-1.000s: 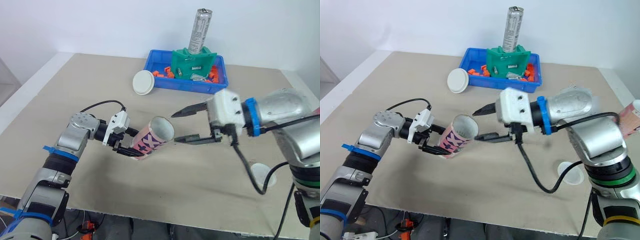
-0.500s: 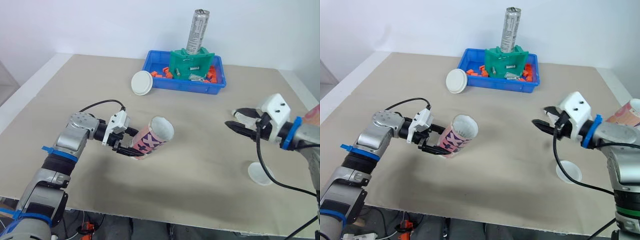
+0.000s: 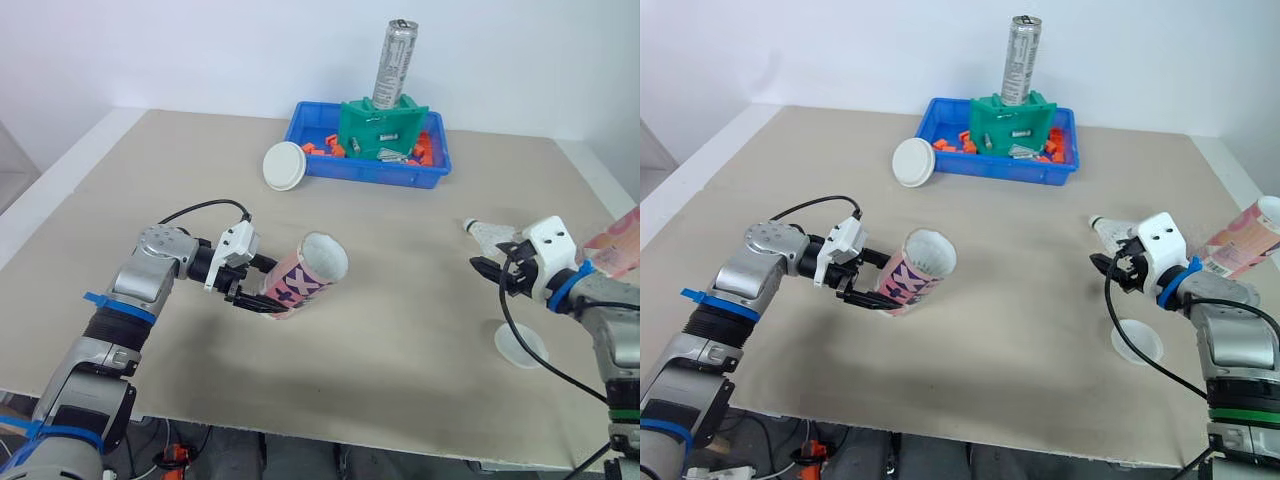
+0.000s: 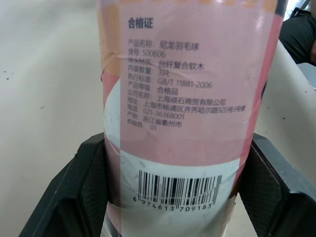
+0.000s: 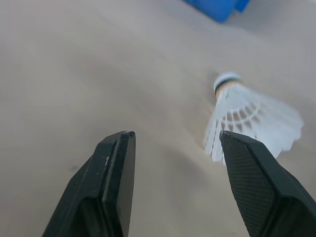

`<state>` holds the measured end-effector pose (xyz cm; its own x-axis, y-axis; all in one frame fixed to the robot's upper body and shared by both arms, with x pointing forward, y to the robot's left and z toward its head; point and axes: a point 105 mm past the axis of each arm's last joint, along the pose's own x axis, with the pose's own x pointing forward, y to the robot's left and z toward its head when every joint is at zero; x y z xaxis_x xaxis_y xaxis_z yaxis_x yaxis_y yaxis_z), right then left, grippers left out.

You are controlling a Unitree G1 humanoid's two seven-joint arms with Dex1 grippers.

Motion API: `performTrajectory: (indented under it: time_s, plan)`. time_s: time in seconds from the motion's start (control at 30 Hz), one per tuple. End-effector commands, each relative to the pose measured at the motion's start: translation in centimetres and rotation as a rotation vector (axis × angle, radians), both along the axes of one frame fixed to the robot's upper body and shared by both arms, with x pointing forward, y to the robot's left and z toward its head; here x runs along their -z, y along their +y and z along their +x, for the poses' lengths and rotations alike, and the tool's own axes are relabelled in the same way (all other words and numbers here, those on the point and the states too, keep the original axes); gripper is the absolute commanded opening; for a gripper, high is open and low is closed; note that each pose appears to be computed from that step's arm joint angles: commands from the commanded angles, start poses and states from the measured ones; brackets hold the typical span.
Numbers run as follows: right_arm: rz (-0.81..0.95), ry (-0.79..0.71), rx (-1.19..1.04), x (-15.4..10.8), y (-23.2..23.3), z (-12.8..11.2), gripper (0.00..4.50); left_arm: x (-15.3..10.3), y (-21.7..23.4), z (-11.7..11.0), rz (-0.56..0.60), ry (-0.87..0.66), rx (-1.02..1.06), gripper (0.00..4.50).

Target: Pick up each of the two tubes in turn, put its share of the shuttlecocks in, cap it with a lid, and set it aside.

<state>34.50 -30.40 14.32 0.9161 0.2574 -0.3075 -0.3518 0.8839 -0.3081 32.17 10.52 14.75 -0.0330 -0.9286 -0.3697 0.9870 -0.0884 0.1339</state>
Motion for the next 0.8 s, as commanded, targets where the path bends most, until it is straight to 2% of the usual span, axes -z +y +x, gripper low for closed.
performTrajectory:
  time_s: [0.03,0.37,0.4,0.47,0.57,0.6,0.7,0.8]
  plan:
    - [-0.002,-0.053,0.009,-1.2,-0.2,1.1,2.97,-1.3,0.3,0.1,-0.016,-0.046,-0.003,3.40]
    - [0.028,-0.024,0.107,-0.1,-1.5,4.9,2.97,-1.4,0.4,0.1,-0.013,-0.050,-0.003,3.40]
    - [0.030,-0.024,0.115,0.0,-1.7,5.1,2.48,-1.4,0.4,0.1,-0.013,-0.050,-0.004,3.40]
    - [0.033,-0.025,0.121,0.0,-1.9,5.3,1.88,-1.4,0.5,0.0,-0.013,-0.050,-0.006,3.40]
    - [0.034,-0.030,0.119,-0.1,-2.2,5.3,0.31,-1.4,0.6,-0.1,-0.012,-0.050,-0.010,3.40]
    - [0.033,-0.038,0.117,-0.2,-2.3,5.2,0.08,-1.4,0.7,-0.1,-0.012,-0.050,-0.012,3.40]
    - [0.030,-0.081,0.097,-1.7,-2.2,4.9,0.08,-1.3,0.7,-0.1,-0.011,-0.048,-0.015,3.40]
    - [0.023,-0.151,-0.012,-4.6,-0.2,4.2,0.08,-1.3,0.7,-0.2,-0.009,-0.047,-0.014,3.40]
